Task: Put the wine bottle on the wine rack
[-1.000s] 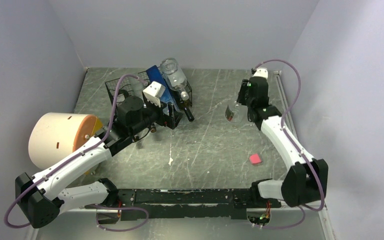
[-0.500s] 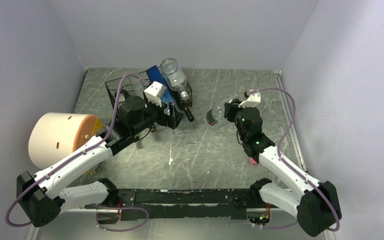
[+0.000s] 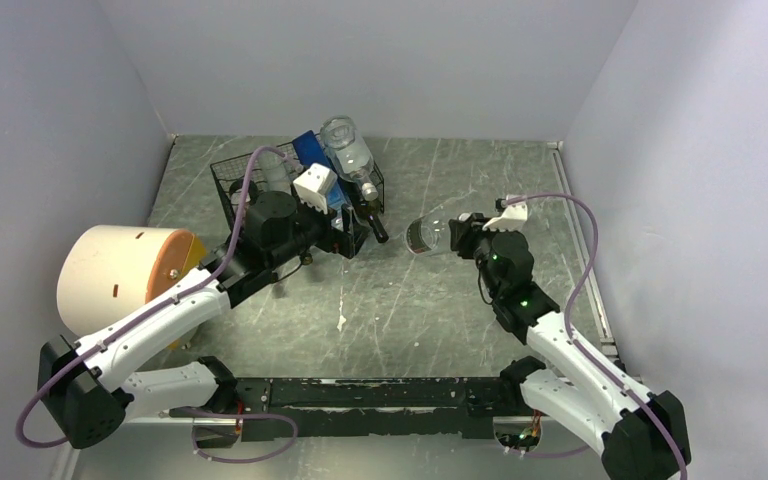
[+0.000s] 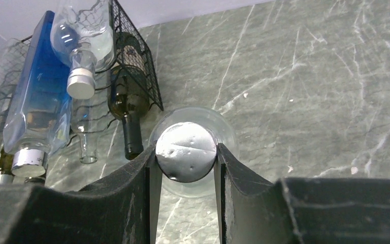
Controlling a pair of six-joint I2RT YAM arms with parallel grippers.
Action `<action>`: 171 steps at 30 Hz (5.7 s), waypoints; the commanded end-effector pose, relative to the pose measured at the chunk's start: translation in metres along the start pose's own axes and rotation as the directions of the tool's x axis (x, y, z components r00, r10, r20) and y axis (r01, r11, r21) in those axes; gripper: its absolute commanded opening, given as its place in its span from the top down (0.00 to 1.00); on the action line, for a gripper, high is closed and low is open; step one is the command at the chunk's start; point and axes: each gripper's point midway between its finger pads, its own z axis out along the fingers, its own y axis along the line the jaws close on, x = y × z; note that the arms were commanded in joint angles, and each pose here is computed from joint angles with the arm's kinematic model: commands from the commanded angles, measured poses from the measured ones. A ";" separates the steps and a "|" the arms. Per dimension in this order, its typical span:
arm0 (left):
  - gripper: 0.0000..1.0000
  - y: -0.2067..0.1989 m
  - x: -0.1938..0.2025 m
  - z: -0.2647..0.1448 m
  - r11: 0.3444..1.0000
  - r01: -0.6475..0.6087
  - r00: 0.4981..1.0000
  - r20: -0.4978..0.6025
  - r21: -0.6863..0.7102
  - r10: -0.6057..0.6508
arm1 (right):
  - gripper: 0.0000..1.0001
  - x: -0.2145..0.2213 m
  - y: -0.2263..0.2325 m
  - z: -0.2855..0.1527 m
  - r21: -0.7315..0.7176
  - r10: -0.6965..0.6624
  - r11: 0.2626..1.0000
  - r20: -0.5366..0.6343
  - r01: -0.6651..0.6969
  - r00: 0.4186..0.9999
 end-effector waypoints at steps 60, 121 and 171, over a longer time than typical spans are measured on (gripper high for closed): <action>0.01 0.001 -0.014 -0.002 1.000 0.023 0.999 0.040 -0.013 -0.022 | 0.45 0.176 -0.018 -0.022 0.045 -0.029 0.995 -0.707 0.086 0.706; 0.01 0.014 -0.020 -0.014 0.996 0.003 0.998 0.056 -0.085 0.002 | 1.00 0.088 0.013 0.044 -0.060 -0.113 0.993 -0.426 0.097 0.897; 0.04 0.071 -0.184 -0.263 0.874 0.286 0.713 0.697 -0.393 0.079 | 1.00 0.002 0.458 0.089 -0.560 0.105 0.799 -0.226 -0.218 0.968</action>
